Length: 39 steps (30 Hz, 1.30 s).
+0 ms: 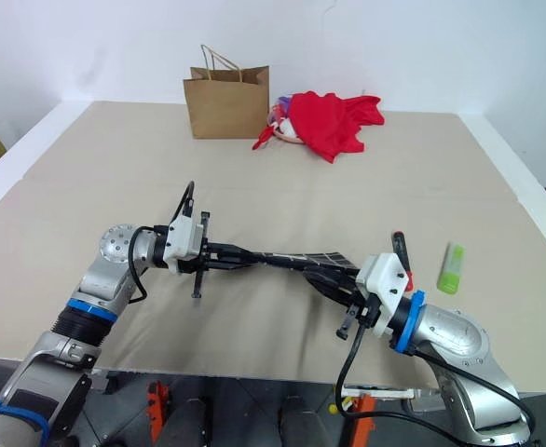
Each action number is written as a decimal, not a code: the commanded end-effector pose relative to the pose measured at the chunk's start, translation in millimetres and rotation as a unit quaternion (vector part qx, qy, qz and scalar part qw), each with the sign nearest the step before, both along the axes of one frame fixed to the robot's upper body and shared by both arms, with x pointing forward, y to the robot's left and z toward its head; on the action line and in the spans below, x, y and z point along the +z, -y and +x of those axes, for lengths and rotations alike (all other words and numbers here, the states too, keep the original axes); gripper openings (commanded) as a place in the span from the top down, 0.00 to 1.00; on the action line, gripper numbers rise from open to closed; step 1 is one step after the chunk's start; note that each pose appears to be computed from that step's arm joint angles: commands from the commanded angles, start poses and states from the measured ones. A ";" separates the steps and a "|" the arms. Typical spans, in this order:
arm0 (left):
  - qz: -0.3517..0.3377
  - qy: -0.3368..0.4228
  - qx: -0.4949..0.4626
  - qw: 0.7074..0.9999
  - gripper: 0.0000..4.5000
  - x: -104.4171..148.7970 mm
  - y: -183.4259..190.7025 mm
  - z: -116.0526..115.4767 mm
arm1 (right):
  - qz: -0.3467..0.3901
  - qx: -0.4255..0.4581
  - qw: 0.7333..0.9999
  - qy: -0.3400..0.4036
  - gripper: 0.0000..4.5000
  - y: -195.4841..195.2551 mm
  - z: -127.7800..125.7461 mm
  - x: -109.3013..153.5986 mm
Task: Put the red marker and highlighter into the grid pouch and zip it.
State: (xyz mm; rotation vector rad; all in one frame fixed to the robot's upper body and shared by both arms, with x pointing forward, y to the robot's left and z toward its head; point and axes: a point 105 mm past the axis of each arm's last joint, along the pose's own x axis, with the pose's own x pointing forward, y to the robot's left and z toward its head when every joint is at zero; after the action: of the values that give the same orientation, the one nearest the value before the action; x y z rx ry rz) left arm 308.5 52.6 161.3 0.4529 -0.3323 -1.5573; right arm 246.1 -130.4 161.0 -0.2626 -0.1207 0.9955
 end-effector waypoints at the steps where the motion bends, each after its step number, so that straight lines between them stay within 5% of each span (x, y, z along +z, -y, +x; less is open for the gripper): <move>1: -0.014 0.027 0.000 1.000 1.00 10.6 2.4 0.1 | 0.019 0.028 0.999 0.025 0.99 -15.9 -5.3 18.3; 32: -0.028 0.040 0.006 0.999 1.00 10.1 19.2 1.9 | 0.048 0.058 0.997 0.008 0.99 -54.7 11.1 23.6; 37: -0.021 0.045 0.021 0.999 1.00 9.7 11.1 6.1 | 0.062 0.014 0.998 -0.006 0.65 -13.6 4.3 36.8; 39: -0.018 0.044 0.026 0.999 1.00 9.0 7.8 8.1 | 0.096 -0.062 0.993 -0.008 0.43 24.1 12.4 54.3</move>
State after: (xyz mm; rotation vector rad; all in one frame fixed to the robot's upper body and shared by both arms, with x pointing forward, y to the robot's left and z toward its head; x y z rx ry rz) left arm 314.6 41.9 158.3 0.4794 -0.3627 -1.5021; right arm 260.8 -139.0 191.6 -0.0972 -0.1131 0.9192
